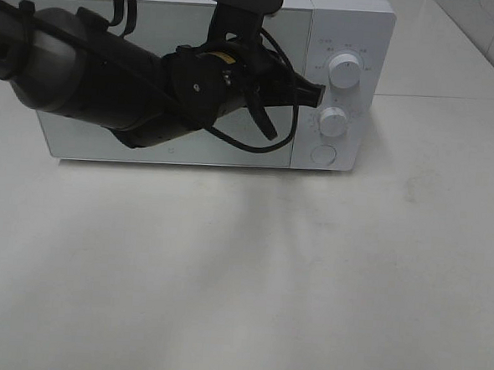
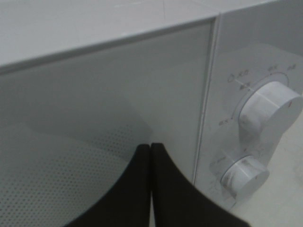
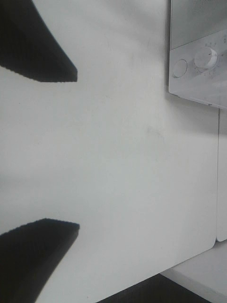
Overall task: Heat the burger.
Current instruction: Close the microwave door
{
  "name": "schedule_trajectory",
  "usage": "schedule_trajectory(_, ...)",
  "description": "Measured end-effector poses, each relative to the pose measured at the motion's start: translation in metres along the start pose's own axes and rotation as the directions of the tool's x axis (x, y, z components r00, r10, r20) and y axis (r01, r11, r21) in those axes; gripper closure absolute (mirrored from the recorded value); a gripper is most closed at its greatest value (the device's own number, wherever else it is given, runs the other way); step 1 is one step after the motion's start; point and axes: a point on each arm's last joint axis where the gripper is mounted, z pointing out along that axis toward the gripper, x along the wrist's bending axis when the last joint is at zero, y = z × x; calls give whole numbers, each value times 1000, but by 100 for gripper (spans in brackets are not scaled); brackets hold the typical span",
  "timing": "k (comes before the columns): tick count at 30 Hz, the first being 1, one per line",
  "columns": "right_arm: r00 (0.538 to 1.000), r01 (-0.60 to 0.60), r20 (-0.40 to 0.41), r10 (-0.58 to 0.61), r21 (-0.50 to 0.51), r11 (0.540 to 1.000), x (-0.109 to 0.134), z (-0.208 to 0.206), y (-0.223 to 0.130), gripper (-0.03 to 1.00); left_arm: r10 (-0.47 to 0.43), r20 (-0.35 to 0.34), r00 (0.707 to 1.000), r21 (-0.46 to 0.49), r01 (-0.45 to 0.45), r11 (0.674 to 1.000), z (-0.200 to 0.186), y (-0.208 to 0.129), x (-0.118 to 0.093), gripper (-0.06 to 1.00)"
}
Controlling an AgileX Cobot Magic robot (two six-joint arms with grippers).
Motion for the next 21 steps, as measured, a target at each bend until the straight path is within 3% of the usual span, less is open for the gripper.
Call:
schedule_trajectory(6,1000,0,0,0,0,1000,0,0,0,20,9,10,1000,16,-9,1000,-2,1,1,94)
schedule_trajectory(14,1000,0,0,0,0,1000,0,0,0,20,-22,-29,999,-24,21,999,-24,5,-2,94)
schedule_trajectory(17,1000,0,0,0,0,1000,0,0,0,20,-17,-6,1000,15,17,1000,-33,-4,-10,94)
schedule_trajectory(20,1000,0,0,0,0,1000,0,0,0,20,-9,44,999,77,6,997,-39,-13,-17,94)
schedule_trajectory(21,1000,0,0,0,0,1000,0,0,0,20,-12,88,996,129,0,992,-43,-17,-21,90)
